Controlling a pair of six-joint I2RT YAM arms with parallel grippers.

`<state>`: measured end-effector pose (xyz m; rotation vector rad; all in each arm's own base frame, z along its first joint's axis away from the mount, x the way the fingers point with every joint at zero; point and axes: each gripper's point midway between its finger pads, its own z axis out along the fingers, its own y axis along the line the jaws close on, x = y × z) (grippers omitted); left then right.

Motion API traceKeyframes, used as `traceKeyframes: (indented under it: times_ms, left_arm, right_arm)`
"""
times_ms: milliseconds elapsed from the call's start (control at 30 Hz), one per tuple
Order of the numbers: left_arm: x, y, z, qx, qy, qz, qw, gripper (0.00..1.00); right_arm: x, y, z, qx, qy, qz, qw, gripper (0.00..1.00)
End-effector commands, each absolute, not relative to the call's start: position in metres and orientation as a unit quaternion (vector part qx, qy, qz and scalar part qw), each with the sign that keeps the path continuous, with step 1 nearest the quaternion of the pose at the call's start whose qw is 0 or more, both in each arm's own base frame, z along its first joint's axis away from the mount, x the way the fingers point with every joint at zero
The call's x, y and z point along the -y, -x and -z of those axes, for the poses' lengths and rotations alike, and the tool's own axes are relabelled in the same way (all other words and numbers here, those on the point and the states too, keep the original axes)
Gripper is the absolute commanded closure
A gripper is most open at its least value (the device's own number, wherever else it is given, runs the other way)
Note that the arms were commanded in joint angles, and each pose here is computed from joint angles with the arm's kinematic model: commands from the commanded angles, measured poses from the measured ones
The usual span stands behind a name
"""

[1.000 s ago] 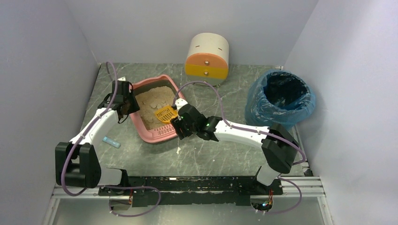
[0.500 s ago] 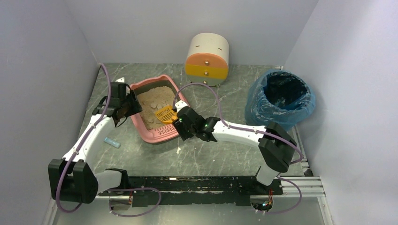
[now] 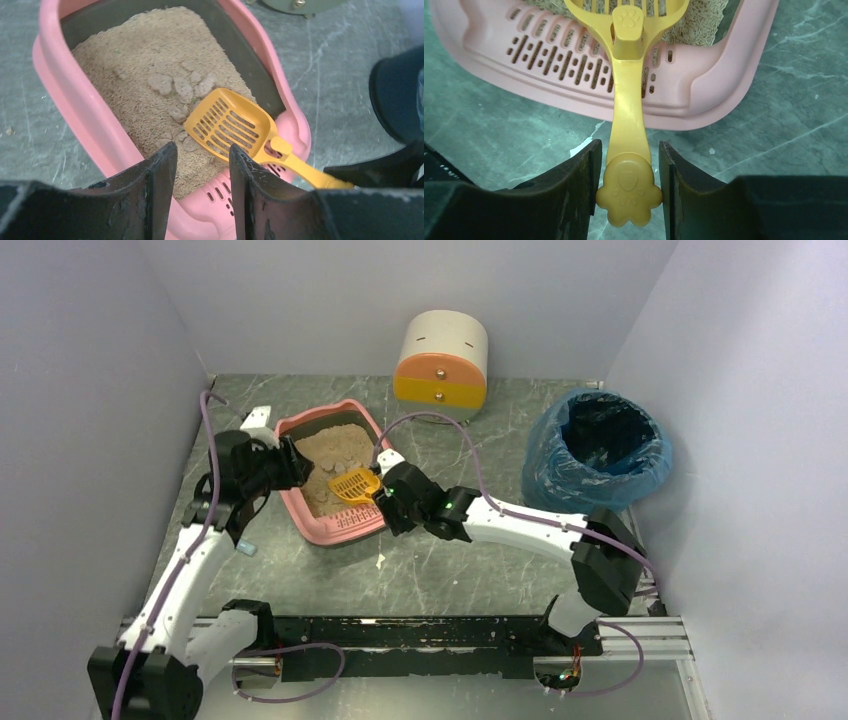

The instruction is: Clean the litter box

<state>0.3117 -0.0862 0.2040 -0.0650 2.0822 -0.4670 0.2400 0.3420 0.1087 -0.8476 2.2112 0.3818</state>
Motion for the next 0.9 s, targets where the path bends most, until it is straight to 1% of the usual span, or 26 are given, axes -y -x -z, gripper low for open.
traceKeyframes:
  times_ms: [0, 67, 133, 233, 267, 300, 333, 400, 533, 600, 767, 867]
  left_arm:
    - [0.106, -0.303, -0.245, -0.768, -0.077, 0.230, 0.593, 0.53]
    - [0.098, -0.301, -0.254, -0.752, -0.035, 0.231, 0.617, 0.54]
    - [0.097, -0.299, -0.258, -0.750, 0.012, 0.251, 0.612, 0.55]
    - [0.106, -0.299, -0.260, -0.764, 0.053, 0.295, 0.571, 0.57]
    - [0.113, -0.298, -0.260, -0.771, 0.042, 0.306, 0.557, 0.57]
    - [0.115, -0.299, -0.259, -0.779, 0.028, 0.303, 0.548, 0.55]
    - [0.115, -0.299, -0.257, -0.786, 0.013, 0.296, 0.542, 0.54]
    - [0.108, -0.304, -0.249, -0.802, 0.025, 0.270, 0.532, 0.54]
    - [0.098, -0.304, -0.240, -0.813, 0.120, 0.269, 0.501, 0.55]
    - [0.093, -0.303, -0.238, -0.815, 0.154, 0.265, 0.491, 0.54]
    - [0.050, -0.306, -0.221, -0.810, 0.250, 0.170, 0.502, 0.49]
    - [0.032, -0.307, -0.208, -0.801, 0.288, 0.130, 0.508, 0.49]
  right_arm:
    - [-0.346, -0.242, -0.151, -0.849, 0.316, -0.179, 0.385, 0.83]
    - [-0.344, -0.244, -0.165, -0.843, 0.314, -0.184, 0.396, 0.85]
    - [-0.343, -0.246, -0.177, -0.838, 0.316, -0.185, 0.404, 0.89]
    - [-0.340, -0.248, -0.190, -0.834, 0.323, -0.179, 0.411, 0.96]
    - [-0.339, -0.249, -0.194, -0.832, 0.325, -0.176, 0.413, 0.99]
    - [-0.338, -0.249, -0.198, -0.831, 0.326, -0.174, 0.415, 1.00]
    - [-0.337, -0.250, -0.202, -0.830, 0.329, -0.171, 0.417, 1.00]
    - [-0.336, -0.250, -0.209, -0.829, 0.334, -0.167, 0.416, 1.00]
    - [-0.333, -0.251, -0.220, -0.830, 0.342, -0.153, 0.414, 1.00]
    - [-0.331, -0.251, -0.223, -0.832, 0.348, -0.144, 0.406, 1.00]
    - [-0.330, -0.251, -0.221, -0.842, 0.371, -0.124, 0.372, 1.00]
    - [-0.334, -0.253, -0.221, -0.843, 0.383, -0.122, 0.358, 1.00]
